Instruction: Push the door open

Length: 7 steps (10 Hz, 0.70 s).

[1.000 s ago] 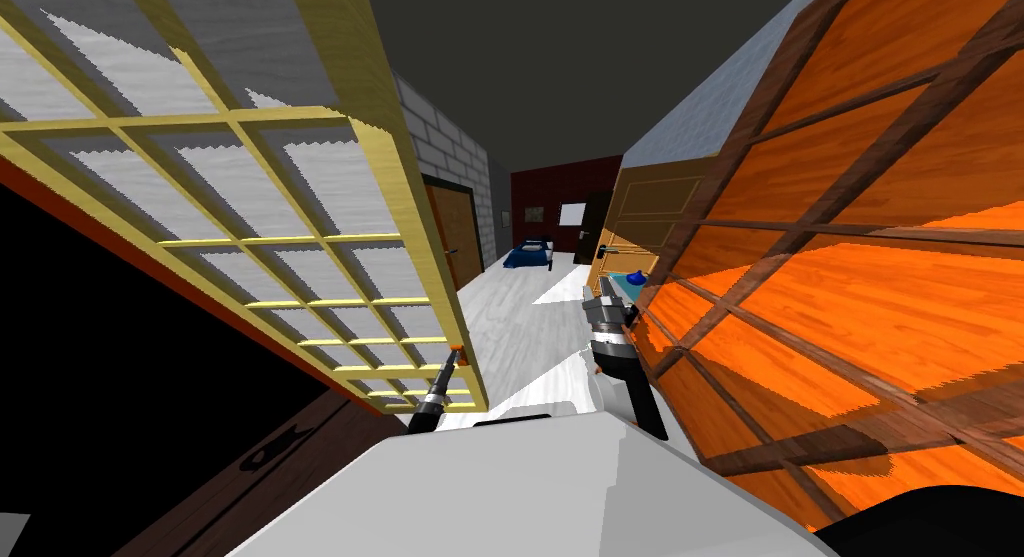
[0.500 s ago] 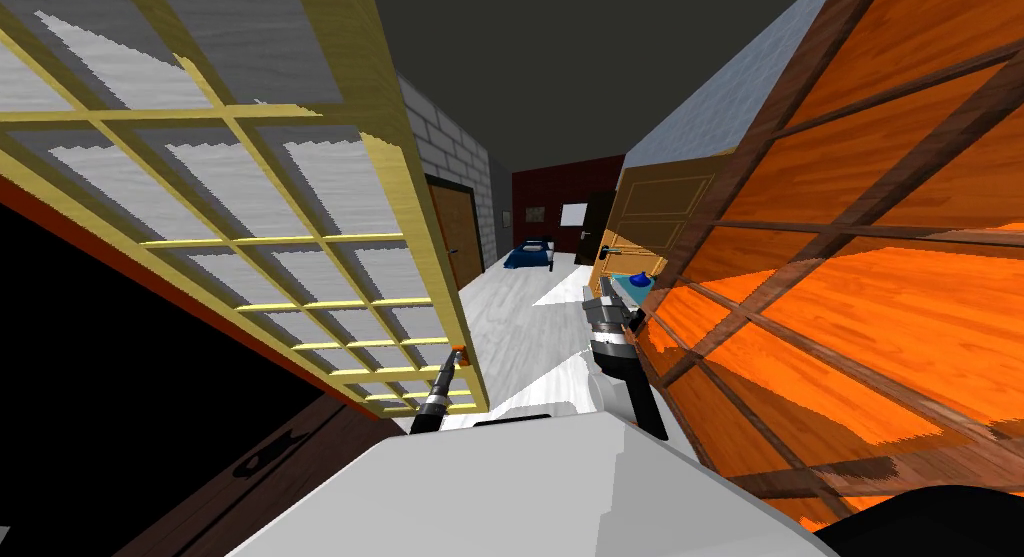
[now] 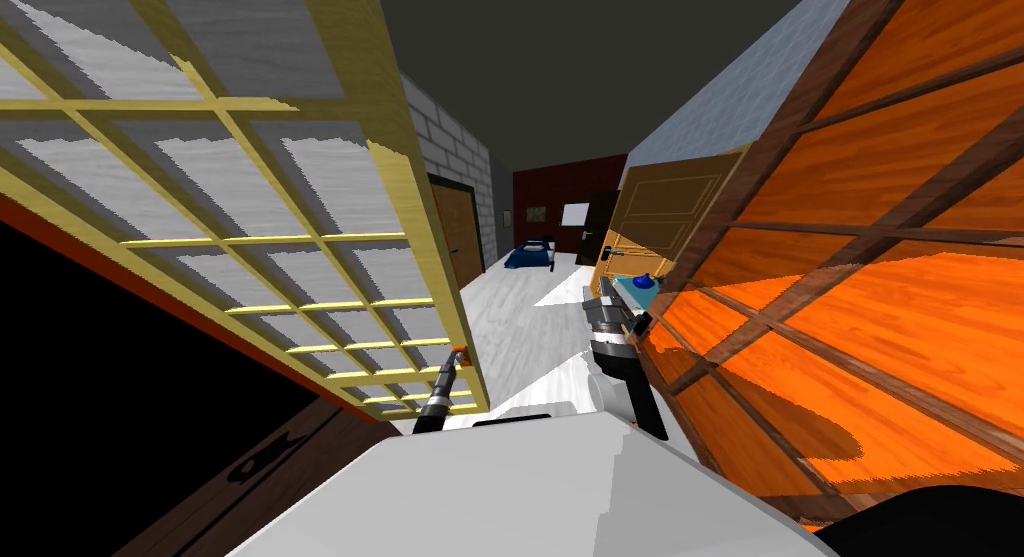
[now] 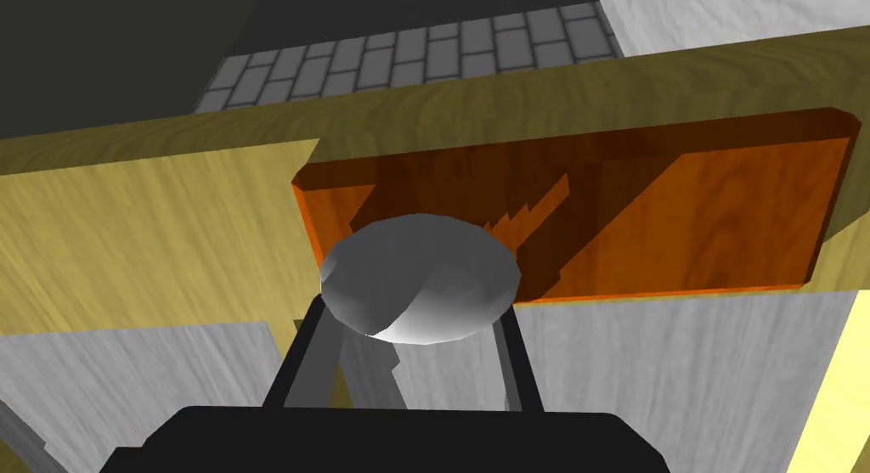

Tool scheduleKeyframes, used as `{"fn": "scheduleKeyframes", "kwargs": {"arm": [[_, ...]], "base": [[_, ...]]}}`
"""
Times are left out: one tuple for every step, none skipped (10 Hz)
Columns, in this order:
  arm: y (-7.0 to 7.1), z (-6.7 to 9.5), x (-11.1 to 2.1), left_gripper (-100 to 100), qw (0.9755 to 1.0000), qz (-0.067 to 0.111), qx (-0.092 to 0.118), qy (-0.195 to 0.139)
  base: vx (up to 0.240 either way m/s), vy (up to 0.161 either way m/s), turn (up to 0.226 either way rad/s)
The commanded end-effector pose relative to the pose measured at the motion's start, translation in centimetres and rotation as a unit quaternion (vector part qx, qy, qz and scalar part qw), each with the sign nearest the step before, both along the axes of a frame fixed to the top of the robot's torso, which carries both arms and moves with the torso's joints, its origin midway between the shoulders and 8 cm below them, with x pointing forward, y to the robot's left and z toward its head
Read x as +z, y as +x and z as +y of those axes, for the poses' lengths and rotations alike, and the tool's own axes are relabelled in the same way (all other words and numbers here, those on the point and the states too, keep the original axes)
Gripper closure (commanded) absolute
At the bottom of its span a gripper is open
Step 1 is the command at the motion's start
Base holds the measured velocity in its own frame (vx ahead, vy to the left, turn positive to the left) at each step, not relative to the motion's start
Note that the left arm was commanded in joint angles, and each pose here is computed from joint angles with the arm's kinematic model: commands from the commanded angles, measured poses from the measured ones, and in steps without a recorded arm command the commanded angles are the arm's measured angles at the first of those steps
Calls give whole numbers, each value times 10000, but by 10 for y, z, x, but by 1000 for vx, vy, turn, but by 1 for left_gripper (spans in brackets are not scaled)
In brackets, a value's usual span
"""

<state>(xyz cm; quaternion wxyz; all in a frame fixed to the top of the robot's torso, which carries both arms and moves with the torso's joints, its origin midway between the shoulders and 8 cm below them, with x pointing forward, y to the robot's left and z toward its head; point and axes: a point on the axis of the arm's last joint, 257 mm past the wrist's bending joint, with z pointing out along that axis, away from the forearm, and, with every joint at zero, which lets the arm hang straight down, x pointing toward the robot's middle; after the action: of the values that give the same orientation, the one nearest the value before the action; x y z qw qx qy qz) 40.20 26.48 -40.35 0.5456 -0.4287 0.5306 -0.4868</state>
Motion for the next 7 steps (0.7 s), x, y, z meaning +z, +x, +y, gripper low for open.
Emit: {"fn": "scheduleKeyframes", "kwargs": {"arm": [[-2,-4,-4,100,9998,57,-7,-187],[-3,-6,-4,100,9988,68,25,-477],[-4,-8,-4,100,9976,74,62,-685],[-4,-8,-4,100,9970,77,57,-767],[-4,-10,-4,100,9946,83,91,-1028],[-4,-10,-4,100,9943,84,89,-1057],[-5,-12,-4,100,9908,88,121,-1346]], "base": [[45,3,4],[52,5,7],[83,17,18],[63,8,-5],[60,0,7],[50,5,8],[51,15,2]]}}
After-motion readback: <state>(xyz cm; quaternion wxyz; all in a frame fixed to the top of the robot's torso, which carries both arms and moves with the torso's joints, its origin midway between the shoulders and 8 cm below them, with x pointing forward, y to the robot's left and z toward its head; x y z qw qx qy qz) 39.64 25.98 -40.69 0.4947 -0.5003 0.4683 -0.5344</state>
